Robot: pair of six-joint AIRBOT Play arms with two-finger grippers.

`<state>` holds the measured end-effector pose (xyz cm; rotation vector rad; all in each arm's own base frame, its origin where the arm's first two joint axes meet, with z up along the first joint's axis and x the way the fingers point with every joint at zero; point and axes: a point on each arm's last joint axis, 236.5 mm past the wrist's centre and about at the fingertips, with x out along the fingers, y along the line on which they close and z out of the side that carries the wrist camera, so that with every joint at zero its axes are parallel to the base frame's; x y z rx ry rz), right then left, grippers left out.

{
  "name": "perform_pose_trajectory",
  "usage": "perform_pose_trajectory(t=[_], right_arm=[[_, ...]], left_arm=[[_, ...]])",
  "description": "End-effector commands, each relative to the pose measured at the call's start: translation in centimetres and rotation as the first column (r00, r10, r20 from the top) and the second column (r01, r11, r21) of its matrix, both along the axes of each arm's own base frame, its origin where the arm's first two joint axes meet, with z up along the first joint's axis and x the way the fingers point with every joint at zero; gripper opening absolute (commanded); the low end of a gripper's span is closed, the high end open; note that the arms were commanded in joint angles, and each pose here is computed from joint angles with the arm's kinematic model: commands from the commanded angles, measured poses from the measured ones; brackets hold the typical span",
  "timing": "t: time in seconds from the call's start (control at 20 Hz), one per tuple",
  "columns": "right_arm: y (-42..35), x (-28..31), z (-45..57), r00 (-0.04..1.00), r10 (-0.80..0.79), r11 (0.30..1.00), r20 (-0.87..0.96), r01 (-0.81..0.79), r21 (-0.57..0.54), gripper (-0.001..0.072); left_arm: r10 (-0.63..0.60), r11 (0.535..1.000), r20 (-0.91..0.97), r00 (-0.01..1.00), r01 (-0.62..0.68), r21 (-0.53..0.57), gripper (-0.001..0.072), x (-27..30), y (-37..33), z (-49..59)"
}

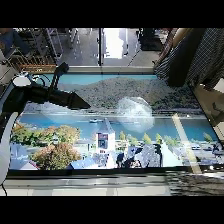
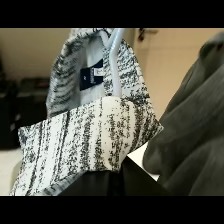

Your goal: Fold the clothes and pants, and hang the long-sleeved shirts on hangers.

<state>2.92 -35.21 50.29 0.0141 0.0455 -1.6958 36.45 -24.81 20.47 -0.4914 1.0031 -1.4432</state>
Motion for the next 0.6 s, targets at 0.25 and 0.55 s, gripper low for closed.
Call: perform_pose_trajectory(t=[0.25, 0.55], right_arm=[[-8.5, -5.7, -1.3, 0.994, -0.110, 0.992, 0.001, 0.110, -0.056, 0.0015], [-7.7, -7.1, -1.9, 0.989, -0.149, 0.988, -0.003, 0.149, -0.029, 0.0018]], left_arm=[[-0.026, 0.999, -0.117, 0.993, 0.029, 0.024, 0.0507, -1.4, 0.3, 0.0], [-0.023, 0.999, -0.128, 0.991, 0.027, 0.026, 0.0508, -1.4, 0.3, 0.0]])
